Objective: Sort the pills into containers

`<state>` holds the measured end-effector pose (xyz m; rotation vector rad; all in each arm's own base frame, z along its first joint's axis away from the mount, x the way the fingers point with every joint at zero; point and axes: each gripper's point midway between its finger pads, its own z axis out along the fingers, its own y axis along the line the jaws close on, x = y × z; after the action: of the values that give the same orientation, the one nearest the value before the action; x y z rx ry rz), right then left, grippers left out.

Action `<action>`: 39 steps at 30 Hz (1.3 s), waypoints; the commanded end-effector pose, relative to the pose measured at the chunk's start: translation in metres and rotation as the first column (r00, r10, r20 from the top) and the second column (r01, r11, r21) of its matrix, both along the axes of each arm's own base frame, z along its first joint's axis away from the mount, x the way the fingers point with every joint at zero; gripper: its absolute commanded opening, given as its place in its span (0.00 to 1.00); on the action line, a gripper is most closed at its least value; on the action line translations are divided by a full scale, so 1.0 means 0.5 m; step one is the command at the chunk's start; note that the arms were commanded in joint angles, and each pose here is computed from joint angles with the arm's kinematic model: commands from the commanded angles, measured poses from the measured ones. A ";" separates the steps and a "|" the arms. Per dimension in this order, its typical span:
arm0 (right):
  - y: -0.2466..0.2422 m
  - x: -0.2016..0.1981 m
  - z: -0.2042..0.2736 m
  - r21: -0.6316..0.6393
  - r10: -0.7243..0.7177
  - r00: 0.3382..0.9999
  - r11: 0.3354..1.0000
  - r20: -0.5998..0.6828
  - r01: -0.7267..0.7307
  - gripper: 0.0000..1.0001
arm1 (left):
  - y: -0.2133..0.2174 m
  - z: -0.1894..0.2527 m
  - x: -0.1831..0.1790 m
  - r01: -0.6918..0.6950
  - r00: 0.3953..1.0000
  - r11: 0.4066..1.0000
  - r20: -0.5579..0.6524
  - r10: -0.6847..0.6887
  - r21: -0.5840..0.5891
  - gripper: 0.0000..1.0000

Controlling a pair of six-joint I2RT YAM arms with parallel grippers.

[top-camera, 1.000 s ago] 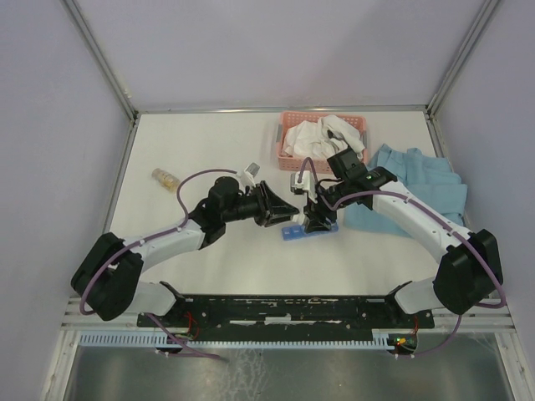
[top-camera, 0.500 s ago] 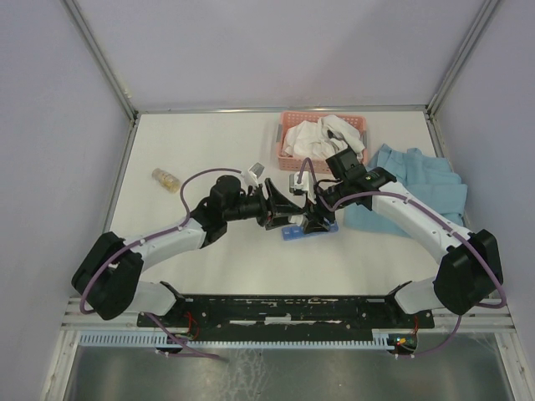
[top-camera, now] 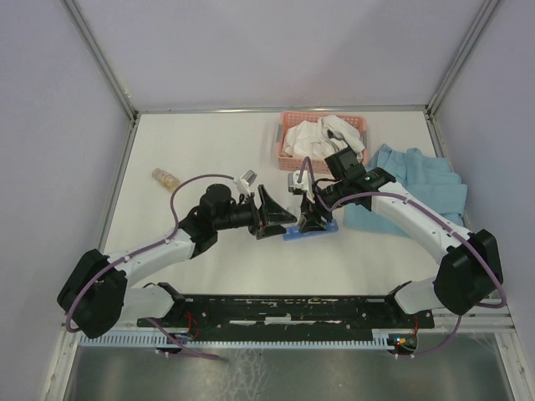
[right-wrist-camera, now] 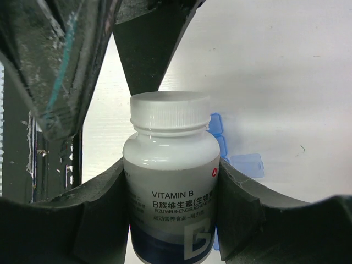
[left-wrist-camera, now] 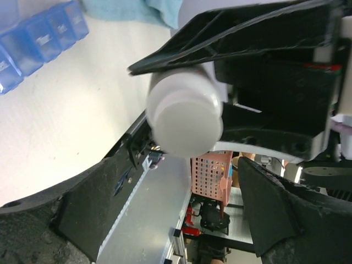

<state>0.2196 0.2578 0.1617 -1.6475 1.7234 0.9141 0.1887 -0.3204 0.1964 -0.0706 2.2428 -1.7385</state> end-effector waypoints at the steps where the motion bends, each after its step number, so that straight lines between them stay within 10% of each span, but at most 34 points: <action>1: 0.017 0.004 0.045 0.072 0.024 0.999 0.997 0.047 -0.027 0.01 | 0.019 0.001 -0.019 0.030 0.993 1.000 0.113 -0.030 0.003 0.96; 9: 0.016 0.000 0.049 0.081 0.036 0.998 0.996 0.045 -0.040 0.01 | 0.079 0.018 -0.027 -0.033 0.793 0.998 0.607 0.056 -0.049 1.00; 18: 0.015 -0.019 0.052 0.101 0.092 0.994 0.990 0.051 -0.097 0.01 | 0.179 0.136 -0.032 -0.180 -0.025 0.954 0.970 0.241 -0.242 0.99; 24: 0.011 -0.030 0.056 0.112 0.129 0.987 0.984 0.092 -0.139 0.01 | 0.120 0.129 -0.034 -0.081 -0.310 0.996 0.951 0.004 -0.030 1.00; 39: 0.011 -0.039 0.061 0.131 0.151 0.982 0.977 0.112 -0.166 0.01 | 0.019 0.072 0.000 0.127 -0.312 0.955 0.924 -0.219 0.269 0.95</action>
<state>0.2045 0.2609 0.1782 -1.7314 1.5243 0.9674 0.1931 -0.3041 0.2350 1.2458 0.8824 -0.8531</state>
